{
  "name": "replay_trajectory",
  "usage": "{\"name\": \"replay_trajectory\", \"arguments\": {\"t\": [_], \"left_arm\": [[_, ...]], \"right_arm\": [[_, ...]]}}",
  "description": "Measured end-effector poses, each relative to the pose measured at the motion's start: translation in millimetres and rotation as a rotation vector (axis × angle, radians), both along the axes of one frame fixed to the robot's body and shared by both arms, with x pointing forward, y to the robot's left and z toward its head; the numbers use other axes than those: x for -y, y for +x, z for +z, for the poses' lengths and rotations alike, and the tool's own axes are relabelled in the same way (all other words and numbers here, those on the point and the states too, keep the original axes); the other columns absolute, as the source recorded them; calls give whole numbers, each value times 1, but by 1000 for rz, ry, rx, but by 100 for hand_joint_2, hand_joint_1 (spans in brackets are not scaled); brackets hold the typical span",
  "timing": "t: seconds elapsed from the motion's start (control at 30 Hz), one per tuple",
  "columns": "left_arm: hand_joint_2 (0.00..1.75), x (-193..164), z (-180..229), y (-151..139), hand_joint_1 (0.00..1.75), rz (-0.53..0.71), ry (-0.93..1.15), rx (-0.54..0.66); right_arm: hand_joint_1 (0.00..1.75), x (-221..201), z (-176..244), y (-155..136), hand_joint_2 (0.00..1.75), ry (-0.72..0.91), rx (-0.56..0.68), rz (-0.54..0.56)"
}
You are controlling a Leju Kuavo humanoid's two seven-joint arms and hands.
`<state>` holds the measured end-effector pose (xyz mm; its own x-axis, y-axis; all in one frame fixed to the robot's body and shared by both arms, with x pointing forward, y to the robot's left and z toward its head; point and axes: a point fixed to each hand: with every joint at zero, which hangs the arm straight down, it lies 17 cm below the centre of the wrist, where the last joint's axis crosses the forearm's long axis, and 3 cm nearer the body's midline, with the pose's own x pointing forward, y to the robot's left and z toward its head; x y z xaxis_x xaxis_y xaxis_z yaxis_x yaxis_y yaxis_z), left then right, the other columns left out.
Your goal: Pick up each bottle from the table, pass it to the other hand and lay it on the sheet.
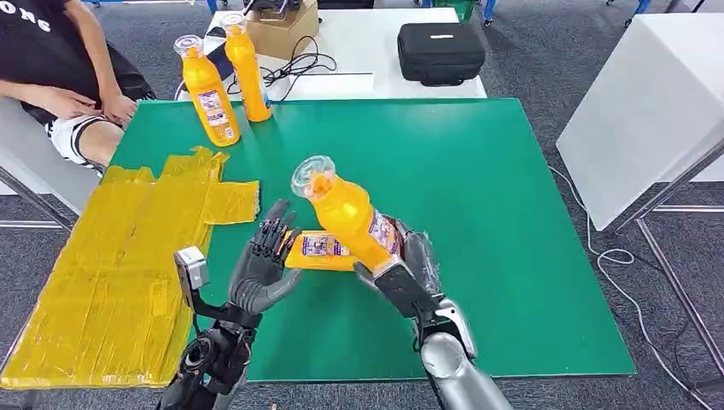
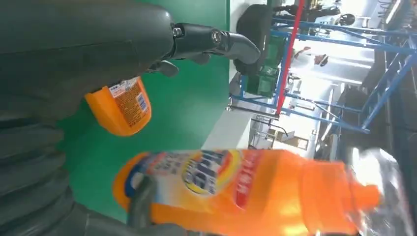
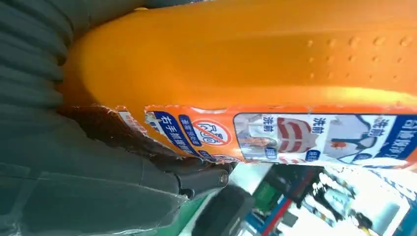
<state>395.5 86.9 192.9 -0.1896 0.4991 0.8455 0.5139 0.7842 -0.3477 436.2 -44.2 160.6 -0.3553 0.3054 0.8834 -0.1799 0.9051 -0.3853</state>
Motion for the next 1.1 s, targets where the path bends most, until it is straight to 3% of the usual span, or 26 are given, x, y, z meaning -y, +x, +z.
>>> {"name": "replay_trajectory", "arguments": {"t": [0.47, 1.1], "left_arm": [[175, -2, -2, 2, 0, 9, 2, -7], [175, -4, -8, 4, 0, 9, -2, -20]], "right_arm": [[175, -15, -18, 6, 175, -38, -53, 39], [175, -100, -35, -26, 175, -188, -78, 292]]}}
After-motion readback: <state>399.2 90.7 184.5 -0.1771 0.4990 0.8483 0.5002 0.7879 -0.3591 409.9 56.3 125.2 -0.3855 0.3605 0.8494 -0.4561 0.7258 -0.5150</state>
